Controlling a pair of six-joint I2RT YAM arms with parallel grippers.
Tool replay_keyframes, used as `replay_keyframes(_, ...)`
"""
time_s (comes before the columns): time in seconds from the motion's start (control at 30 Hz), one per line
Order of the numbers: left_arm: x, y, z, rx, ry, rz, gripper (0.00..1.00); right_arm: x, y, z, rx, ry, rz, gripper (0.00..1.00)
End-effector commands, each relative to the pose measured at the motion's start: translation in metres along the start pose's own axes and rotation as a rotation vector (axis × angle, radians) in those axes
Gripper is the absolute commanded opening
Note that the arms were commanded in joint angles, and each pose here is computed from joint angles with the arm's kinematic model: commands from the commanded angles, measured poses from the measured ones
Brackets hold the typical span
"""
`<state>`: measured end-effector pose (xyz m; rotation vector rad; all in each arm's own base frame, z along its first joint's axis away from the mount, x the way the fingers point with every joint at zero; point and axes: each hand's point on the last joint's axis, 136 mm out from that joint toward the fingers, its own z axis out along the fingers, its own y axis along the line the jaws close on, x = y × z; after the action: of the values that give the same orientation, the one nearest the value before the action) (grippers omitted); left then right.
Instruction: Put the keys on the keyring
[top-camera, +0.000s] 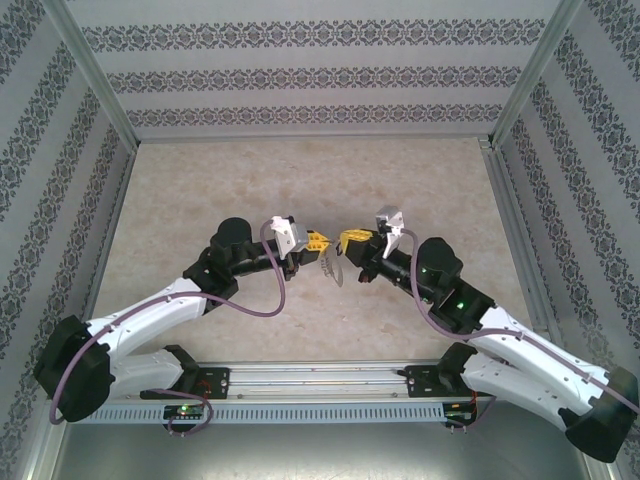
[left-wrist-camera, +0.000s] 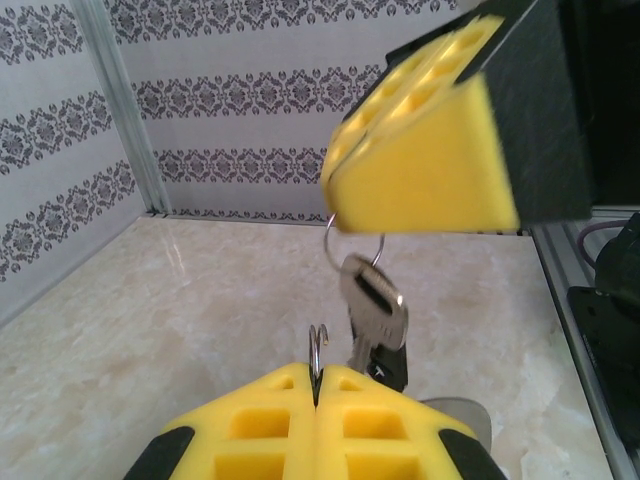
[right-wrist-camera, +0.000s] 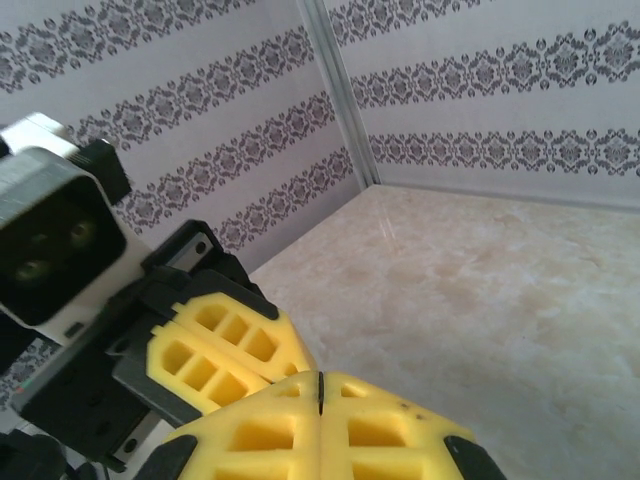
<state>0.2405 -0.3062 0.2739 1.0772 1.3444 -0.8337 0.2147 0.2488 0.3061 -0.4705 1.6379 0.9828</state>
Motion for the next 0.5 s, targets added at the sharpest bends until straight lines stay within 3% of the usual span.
replay_keyframes(0.0, -0.019, -0.004, 0.003, 0.019, -0.035, 0.039, 0.0, 0.003, -0.002, -0.005, 0.015, -0.001, -0.025, 0.0)
replay_keyframes(0.47, -0.017, -0.002, 0.005, 0.018, -0.024, 0.034, 0.0, -0.004, 0.011, 0.001, -0.05, 0.007, -0.047, 0.0)
